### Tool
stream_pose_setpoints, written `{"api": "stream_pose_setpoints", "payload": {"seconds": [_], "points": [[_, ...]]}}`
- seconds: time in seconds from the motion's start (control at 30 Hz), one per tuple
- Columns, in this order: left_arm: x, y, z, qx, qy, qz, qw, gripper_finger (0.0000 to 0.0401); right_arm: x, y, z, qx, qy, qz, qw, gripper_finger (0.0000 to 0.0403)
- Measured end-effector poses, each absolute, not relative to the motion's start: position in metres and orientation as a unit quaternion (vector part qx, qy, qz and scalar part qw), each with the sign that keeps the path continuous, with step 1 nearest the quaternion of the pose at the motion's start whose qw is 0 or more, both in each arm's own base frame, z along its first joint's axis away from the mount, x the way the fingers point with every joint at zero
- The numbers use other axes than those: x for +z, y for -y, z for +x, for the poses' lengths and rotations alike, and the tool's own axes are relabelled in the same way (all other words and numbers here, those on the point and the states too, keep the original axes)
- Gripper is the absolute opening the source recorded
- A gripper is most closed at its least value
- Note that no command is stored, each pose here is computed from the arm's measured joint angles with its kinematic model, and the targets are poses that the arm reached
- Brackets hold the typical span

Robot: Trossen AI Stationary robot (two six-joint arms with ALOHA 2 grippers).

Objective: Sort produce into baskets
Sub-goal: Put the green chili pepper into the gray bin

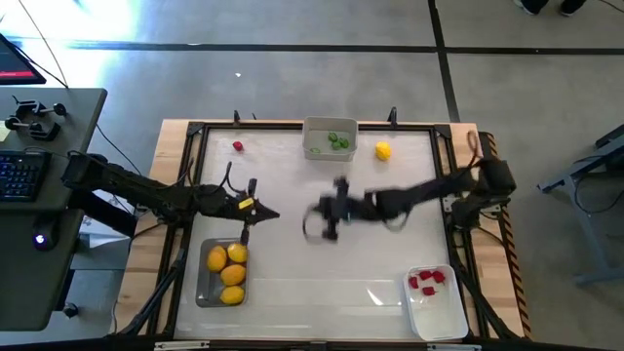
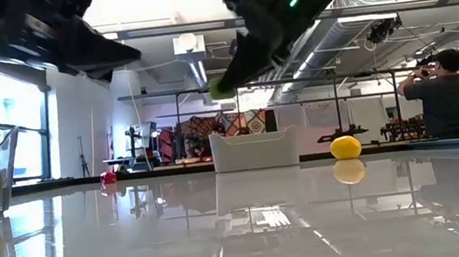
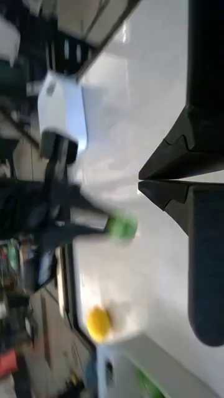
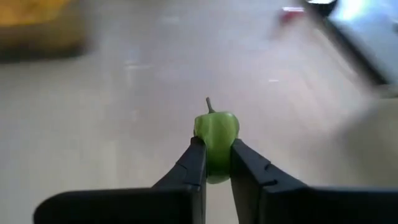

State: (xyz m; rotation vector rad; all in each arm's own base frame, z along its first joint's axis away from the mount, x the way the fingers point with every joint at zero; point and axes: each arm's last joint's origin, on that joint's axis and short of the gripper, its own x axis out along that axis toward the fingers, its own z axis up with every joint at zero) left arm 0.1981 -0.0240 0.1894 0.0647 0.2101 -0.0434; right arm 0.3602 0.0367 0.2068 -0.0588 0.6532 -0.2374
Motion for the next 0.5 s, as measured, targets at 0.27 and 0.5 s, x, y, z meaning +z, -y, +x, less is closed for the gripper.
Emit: {"api": "stream_pose_setpoints", "payload": {"seconds": [0.27, 0.5], "points": [[0.183, -0.028, 0.197, 0.117, -0.184, -0.004, 0.976, 0.0, 0.22, 0.098, 0.345, -0.258, -0.307, 0.03, 0.916, 0.003], [0.212, -0.077, 0.193, 0.22, -0.288, -0.013, 0.932, 0.0, 0.216, 0.17, 0.318, -0.309, -0.308, 0.067, 0.897, 0.0029]]}}
